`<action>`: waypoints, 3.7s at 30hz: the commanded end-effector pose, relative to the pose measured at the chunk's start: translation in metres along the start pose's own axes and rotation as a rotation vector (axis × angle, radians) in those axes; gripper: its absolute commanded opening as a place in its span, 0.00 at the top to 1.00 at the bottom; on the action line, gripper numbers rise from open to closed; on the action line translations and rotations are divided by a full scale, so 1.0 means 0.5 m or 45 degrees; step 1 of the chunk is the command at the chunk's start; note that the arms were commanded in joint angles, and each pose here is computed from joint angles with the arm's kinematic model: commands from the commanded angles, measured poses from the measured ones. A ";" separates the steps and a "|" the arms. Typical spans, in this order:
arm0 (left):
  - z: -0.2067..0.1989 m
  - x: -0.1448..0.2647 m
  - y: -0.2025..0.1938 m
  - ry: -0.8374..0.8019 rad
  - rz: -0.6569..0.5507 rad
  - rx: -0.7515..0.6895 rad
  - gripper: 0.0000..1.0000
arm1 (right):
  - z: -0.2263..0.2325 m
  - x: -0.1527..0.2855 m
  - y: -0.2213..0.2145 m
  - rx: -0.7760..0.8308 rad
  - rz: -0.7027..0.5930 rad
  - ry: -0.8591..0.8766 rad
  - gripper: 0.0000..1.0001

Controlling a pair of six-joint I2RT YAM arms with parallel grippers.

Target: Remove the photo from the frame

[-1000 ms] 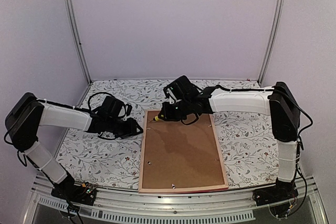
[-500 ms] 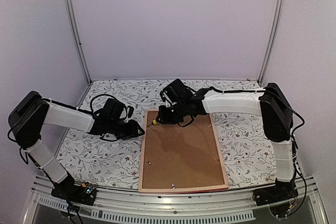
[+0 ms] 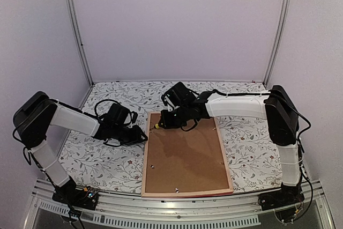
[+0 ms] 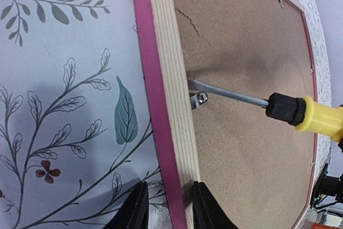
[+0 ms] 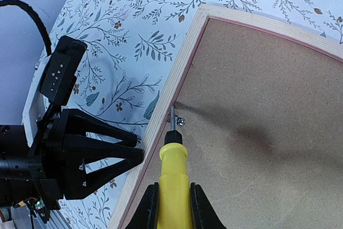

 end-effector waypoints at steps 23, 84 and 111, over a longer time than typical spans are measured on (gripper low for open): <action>0.027 -0.021 -0.026 0.113 0.044 0.057 0.72 | -0.016 0.036 -0.097 0.066 0.209 -0.078 1.00; 0.003 0.001 0.003 0.089 0.000 0.046 0.72 | 0.011 0.291 -0.376 0.415 0.635 0.103 1.00; 0.012 -0.006 0.006 0.098 0.001 0.046 0.72 | -0.053 0.314 -0.389 0.401 0.661 -0.137 1.00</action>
Point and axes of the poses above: each gripper's point midway between its finger pads, its own x axis back along the fingers, its own z axis along the line the jaws close on, y = z × x, the point moved 6 cm from there along x, back along the fingers, and after that the axes turned 7 degrees about -x, right-handed, at the moved point
